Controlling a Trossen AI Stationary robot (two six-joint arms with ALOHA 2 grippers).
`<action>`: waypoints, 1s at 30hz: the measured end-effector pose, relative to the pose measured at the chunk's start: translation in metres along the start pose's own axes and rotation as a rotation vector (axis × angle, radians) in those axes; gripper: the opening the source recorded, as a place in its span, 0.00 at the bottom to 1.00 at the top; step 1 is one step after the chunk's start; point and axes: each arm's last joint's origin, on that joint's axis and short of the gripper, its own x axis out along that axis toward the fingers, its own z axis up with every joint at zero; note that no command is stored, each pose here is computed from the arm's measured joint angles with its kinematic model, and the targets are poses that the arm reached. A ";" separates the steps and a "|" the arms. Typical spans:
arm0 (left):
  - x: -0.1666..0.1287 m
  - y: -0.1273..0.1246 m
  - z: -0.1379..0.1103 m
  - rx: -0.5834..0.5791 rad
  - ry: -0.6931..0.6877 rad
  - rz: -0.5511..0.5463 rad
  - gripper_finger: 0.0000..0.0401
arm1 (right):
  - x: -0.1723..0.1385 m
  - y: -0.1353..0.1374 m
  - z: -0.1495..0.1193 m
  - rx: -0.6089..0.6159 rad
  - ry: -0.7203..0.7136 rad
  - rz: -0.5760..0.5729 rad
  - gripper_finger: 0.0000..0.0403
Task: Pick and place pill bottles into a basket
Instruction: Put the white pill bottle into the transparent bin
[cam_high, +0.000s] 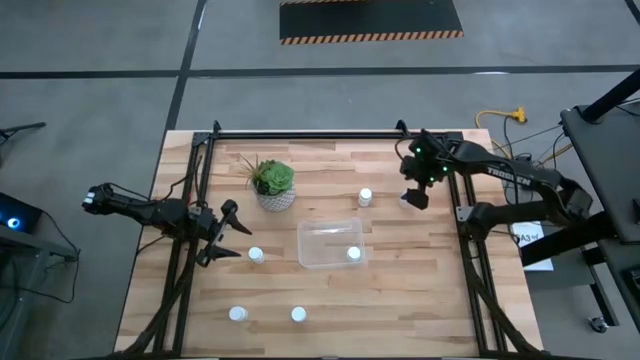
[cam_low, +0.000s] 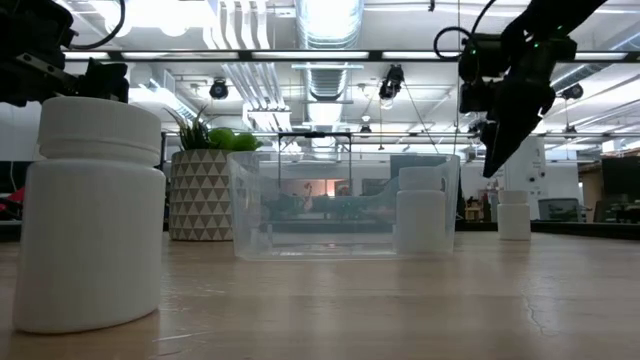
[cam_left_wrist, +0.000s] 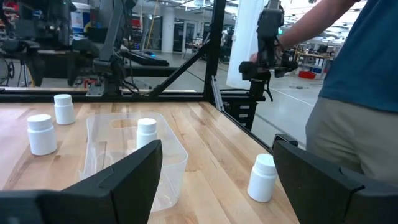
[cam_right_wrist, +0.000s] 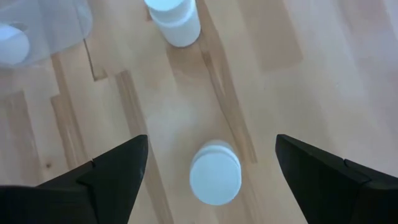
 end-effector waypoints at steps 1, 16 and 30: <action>0.000 0.000 0.000 0.000 0.000 0.000 0.72 | 0.002 -0.001 0.000 0.003 0.009 0.002 0.84; 0.000 0.000 0.000 0.000 0.000 0.000 0.72 | 0.014 -0.002 -0.006 0.017 0.087 0.019 0.82; 0.000 0.000 0.000 0.000 0.000 0.000 0.72 | 0.016 -0.003 -0.008 0.018 0.089 0.010 0.82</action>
